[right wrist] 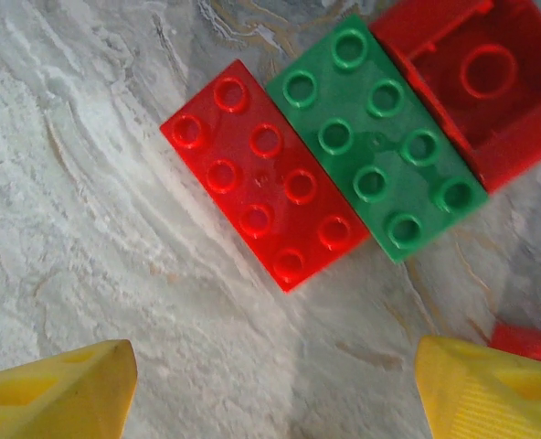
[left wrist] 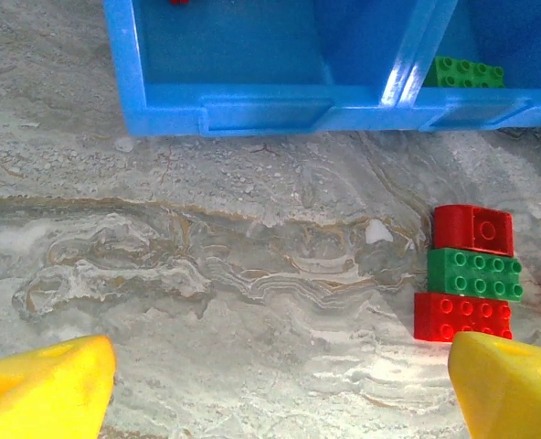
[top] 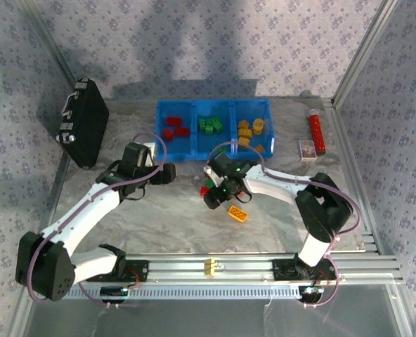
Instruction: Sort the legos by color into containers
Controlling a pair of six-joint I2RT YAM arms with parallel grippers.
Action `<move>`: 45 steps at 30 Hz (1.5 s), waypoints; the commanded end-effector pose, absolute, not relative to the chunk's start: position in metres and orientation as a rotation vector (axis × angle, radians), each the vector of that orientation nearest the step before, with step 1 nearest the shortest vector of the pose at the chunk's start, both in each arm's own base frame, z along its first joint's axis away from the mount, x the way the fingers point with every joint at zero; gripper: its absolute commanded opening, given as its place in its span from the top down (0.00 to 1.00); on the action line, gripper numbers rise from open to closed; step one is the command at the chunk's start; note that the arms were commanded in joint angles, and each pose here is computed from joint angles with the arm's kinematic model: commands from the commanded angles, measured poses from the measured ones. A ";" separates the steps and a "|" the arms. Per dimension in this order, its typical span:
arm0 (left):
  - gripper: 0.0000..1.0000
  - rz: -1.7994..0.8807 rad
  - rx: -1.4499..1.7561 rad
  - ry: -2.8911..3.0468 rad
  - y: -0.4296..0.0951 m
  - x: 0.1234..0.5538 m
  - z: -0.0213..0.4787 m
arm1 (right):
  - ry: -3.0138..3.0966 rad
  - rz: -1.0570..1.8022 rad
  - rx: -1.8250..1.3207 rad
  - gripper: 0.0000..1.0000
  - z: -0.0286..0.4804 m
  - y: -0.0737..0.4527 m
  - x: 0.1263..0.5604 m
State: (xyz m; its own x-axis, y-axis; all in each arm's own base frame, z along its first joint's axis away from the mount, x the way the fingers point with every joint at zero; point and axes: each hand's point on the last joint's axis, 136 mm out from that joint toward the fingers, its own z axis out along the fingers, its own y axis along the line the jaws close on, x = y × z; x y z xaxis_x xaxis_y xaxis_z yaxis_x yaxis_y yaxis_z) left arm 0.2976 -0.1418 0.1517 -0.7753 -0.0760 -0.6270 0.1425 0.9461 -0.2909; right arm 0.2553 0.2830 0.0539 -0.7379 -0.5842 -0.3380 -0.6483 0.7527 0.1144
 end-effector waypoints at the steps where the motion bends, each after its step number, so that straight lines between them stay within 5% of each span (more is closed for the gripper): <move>1: 0.06 -0.465 0.034 2.383 -0.143 0.293 0.160 | 2.689 0.311 -0.991 0.18 0.046 0.291 0.257; 26: 0.06 -0.452 0.014 2.361 -0.134 0.293 0.160 | 2.708 0.191 -1.083 0.24 0.022 0.318 0.262; 32: 0.06 -0.452 0.011 2.357 -0.133 0.294 0.160 | 2.706 0.122 -1.062 0.36 0.020 0.315 0.264; 40: 0.06 -0.435 0.006 2.345 -0.129 0.292 0.165 | 2.677 0.044 -1.050 0.65 0.029 0.313 0.269; 45: 0.06 -0.426 0.006 2.319 -0.124 0.289 0.171 | 2.621 0.069 -1.038 0.71 0.055 0.317 0.270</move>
State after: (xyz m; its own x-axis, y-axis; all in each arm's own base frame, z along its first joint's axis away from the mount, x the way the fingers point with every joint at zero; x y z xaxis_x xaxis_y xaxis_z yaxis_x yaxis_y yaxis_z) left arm 0.2925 -0.1314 0.1692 -0.7229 -0.1239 -0.6797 0.1373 0.9384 -0.3171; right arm 0.2680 0.3166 0.0284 -0.6981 -0.6605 -0.2764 -0.6761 0.7351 -0.0490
